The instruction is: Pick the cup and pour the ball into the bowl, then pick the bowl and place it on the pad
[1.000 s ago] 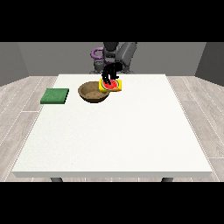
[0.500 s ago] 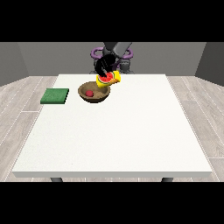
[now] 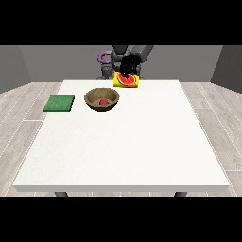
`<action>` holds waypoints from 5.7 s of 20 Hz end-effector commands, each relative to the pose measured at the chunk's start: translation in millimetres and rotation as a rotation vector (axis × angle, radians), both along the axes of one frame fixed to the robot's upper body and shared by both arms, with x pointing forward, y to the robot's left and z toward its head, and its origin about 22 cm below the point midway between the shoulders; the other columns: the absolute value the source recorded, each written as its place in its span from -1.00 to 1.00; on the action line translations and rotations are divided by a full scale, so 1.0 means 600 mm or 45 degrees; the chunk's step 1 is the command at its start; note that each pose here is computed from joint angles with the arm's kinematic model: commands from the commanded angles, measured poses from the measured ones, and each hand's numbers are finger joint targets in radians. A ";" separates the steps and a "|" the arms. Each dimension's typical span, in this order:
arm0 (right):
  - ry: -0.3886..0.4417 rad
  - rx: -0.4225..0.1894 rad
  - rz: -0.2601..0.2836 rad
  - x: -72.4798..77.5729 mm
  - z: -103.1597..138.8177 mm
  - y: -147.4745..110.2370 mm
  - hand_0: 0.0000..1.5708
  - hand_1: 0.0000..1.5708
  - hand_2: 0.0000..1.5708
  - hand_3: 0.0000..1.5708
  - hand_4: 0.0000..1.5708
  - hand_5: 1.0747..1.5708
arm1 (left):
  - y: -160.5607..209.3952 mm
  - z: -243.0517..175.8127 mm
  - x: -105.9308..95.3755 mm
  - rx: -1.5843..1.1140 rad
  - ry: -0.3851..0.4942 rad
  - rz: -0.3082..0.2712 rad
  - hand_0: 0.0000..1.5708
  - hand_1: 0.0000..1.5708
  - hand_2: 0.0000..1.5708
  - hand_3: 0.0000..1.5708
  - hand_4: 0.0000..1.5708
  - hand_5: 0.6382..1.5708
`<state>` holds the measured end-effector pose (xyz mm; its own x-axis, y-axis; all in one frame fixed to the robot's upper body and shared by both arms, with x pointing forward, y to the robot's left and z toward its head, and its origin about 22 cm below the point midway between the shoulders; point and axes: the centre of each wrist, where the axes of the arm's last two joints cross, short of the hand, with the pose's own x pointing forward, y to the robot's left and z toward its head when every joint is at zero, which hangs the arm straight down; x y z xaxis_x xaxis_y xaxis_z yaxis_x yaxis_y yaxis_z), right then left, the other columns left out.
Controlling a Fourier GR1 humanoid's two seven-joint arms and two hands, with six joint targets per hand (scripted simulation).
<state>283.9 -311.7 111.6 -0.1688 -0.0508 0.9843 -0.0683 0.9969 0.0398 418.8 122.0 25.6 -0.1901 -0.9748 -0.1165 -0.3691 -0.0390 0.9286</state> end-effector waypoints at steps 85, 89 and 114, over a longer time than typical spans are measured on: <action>0.281 0.090 -0.350 0.115 -0.252 0.134 1.00 1.00 1.00 1.00 0.41 0.35 | 0.463 0.578 -0.094 -1.709 -0.156 -0.970 -1.00 -1.00 -1.00 -1.00 -1.00 0.94; 0.301 -0.192 -0.428 0.132 -0.216 0.120 1.00 1.00 1.00 1.00 0.50 0.50 | 0.483 0.571 -0.089 -1.783 -0.124 -0.918 -1.00 -1.00 -1.00 -1.00 -1.00 0.95; 0.316 -0.462 -0.405 0.162 -0.051 -0.091 1.00 1.00 1.00 1.00 0.66 0.83 | 0.612 0.472 -0.132 -1.786 -0.237 -0.667 -1.00 -1.00 -1.00 -1.00 -1.00 0.92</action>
<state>393.3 -316.7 88.6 0.1395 0.3385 0.9306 0.1609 0.9195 -0.3586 336.9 499.1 308.9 -0.6198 -0.1389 0.7724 -0.1861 0.9822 0.0272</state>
